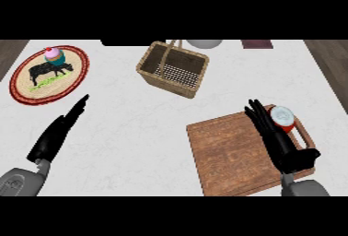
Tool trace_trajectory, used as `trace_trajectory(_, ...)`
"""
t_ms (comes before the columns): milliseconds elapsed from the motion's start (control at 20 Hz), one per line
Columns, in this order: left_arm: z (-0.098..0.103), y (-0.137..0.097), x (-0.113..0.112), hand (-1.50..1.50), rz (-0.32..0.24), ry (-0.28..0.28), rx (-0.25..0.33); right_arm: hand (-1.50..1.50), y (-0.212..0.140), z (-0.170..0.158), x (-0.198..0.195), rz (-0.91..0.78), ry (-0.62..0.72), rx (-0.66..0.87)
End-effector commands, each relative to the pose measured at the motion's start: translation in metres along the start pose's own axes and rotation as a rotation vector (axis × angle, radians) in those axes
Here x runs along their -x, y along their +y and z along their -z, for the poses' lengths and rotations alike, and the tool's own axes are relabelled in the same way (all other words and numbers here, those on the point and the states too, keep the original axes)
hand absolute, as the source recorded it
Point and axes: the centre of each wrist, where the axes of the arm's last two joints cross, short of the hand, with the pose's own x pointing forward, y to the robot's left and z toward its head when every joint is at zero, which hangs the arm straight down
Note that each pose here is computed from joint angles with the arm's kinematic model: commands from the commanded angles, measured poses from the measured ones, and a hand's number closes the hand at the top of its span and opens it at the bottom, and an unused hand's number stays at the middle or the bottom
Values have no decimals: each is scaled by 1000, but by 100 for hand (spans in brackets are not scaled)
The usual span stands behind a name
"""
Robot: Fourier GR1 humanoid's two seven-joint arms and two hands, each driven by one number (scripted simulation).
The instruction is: Pick the can from the cutting board and place it in the basket
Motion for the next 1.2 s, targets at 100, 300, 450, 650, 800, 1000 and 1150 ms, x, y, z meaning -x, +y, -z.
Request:
trace_trajectory(100,8,20,-41,0,-34,-239,-112,150,1,52,-60,-39,-40,-258)
trace_trajectory(300,8,20,-47,0,-83,-269,-152,150,3,49,-52,367,-236,182)
trace_trajectory(450,1,18,-62,0,-118,-384,-154,150,99,62,-91,229,-4,-410)
trace_trajectory(650,-1,25,-52,0,-119,-370,-177,-150,110,52,-131,-12,-79,-278)
trace_trajectory(800,1,26,-59,0,-107,-382,-179,-150,89,73,-159,-328,-139,-169)
trace_trajectory(1000,3,29,-61,0,-110,-378,-176,-150,43,90,-213,-745,-45,-95)
trace_trajectory(1150,3,32,-61,0,-116,-395,-162,-150,38,98,-247,-1030,74,-186)
